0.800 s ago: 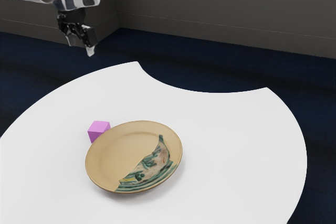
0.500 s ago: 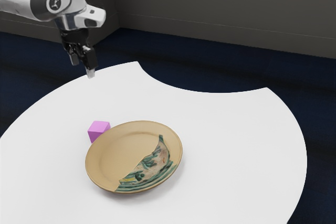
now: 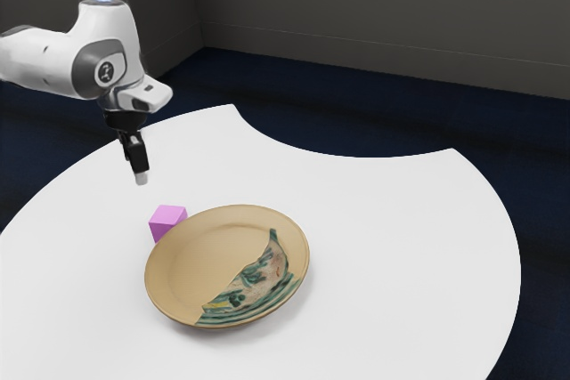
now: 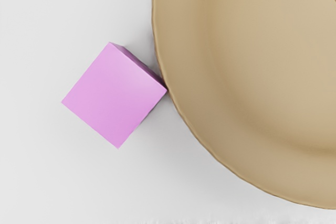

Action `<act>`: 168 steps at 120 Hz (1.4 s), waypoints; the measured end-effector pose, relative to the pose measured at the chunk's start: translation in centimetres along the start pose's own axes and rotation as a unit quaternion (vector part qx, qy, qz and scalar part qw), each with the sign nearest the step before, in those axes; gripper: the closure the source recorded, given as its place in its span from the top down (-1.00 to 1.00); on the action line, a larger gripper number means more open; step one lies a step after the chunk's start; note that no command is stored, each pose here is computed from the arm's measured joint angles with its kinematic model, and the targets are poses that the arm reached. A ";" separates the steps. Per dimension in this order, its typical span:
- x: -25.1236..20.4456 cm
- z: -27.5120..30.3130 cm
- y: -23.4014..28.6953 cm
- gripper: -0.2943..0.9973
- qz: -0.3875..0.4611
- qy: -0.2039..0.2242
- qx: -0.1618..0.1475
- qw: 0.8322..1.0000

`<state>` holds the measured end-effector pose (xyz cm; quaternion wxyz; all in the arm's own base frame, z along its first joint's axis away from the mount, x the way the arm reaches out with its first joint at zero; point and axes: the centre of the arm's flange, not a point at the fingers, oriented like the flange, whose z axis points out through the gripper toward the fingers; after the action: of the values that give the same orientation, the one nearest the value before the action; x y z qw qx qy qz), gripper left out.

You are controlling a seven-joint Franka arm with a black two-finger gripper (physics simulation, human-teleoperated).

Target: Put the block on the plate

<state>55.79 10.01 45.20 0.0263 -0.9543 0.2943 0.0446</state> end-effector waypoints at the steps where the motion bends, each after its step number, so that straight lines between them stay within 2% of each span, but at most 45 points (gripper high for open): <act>1: 0.0 0.3 -0.1 0.54 0.003 -0.002 -0.001 1.000; 21: 2.3 3.9 -0.1 0.54 0.076 -0.007 -0.006 0.997; 55: 2.4 8.7 -2.6 0.54 0.152 0.007 -0.016 0.988; 94: 2.4 13.6 -4.3 0.54 0.234 -0.006 -0.026 0.972; 128: 4.5 14.4 -5.2 0.54 0.296 -0.001 -0.016 0.955; 168: 4.9 15.8 -6.1 0.54 0.337 -0.001 -0.022 0.941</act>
<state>62.16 13.50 29.09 -0.0105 -0.7993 0.5980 0.0584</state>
